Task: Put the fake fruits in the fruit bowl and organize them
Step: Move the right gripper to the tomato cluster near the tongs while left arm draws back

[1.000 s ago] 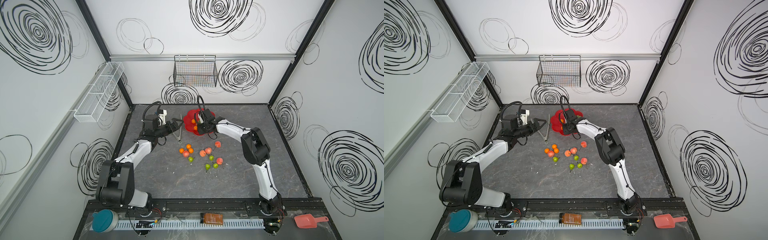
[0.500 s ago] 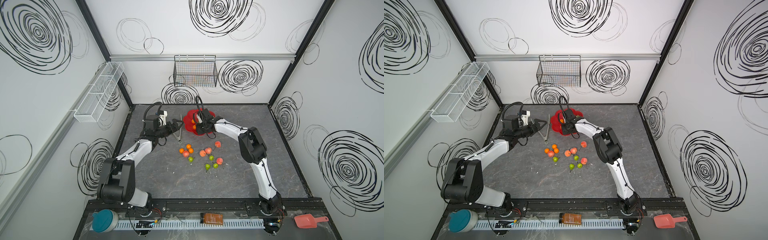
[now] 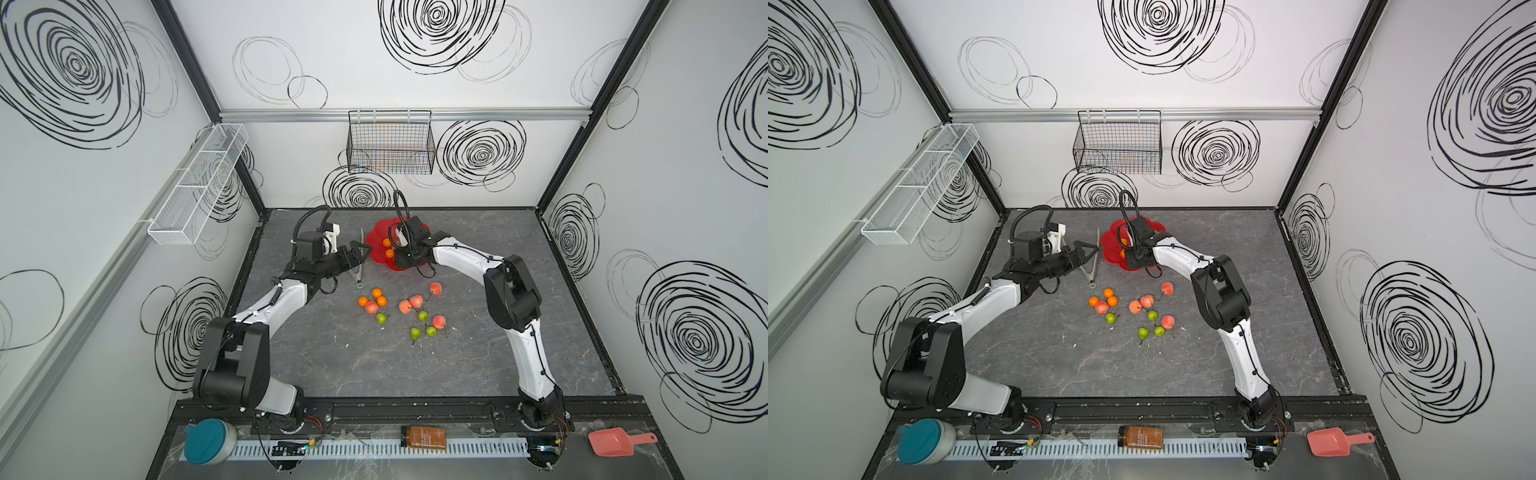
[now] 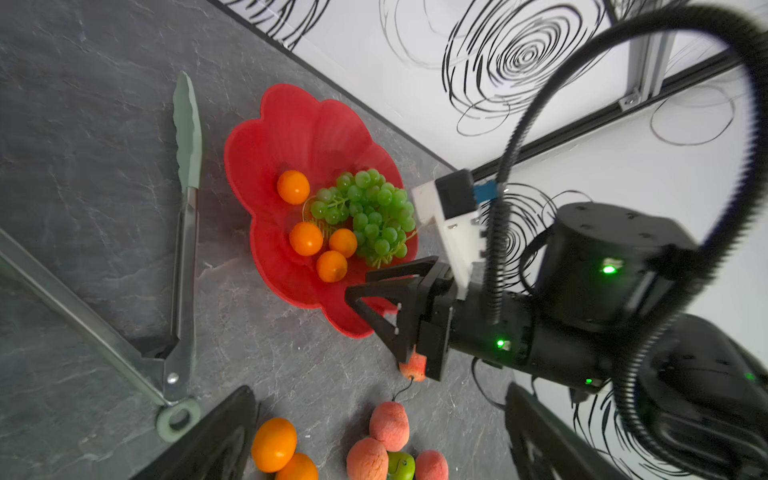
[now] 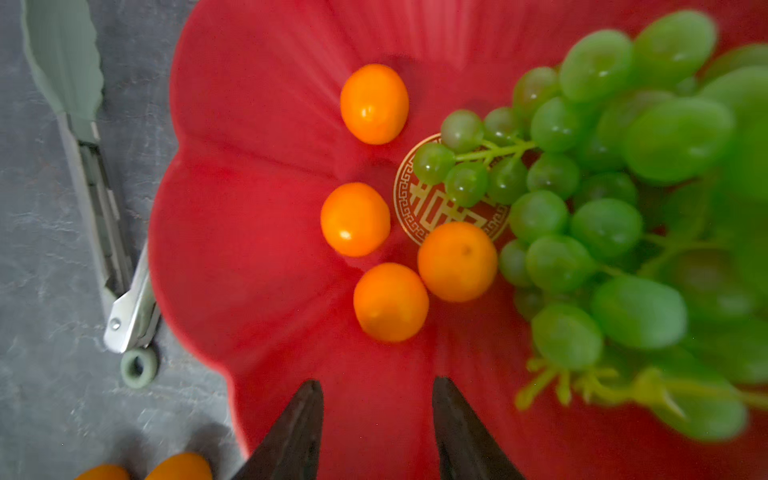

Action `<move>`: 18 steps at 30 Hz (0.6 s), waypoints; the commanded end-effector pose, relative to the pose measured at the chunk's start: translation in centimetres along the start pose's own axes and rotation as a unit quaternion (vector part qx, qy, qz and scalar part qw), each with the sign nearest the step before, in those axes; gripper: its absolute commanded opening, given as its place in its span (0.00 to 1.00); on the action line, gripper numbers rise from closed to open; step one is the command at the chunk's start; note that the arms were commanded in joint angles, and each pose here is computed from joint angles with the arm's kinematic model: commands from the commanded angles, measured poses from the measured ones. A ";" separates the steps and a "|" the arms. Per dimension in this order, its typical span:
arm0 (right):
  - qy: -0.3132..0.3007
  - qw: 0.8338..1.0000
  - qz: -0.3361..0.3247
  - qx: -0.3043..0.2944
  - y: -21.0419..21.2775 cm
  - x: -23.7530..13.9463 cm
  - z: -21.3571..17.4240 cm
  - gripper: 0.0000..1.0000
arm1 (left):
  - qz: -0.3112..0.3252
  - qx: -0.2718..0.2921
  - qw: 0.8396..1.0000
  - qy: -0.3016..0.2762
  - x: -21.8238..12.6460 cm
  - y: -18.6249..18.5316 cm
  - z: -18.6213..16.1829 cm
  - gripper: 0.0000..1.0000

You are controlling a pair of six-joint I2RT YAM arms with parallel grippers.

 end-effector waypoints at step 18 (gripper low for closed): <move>-0.025 0.996 0.085 -0.006 5.9 -6.3 -7.1 0.47 | 0.054 0.043 0.998 0.005 -7.4 -2.2 -6.2 0.96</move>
Point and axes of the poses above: each gripper's point midway between its finger pads, its own x axis out along the fingers, its own y axis along the line the jaws close on, z = x × y, the point moved 4 cm from there along -x, back along the fingers, and after that the axes turned 8 degrees about x, right-handed, at the moved point
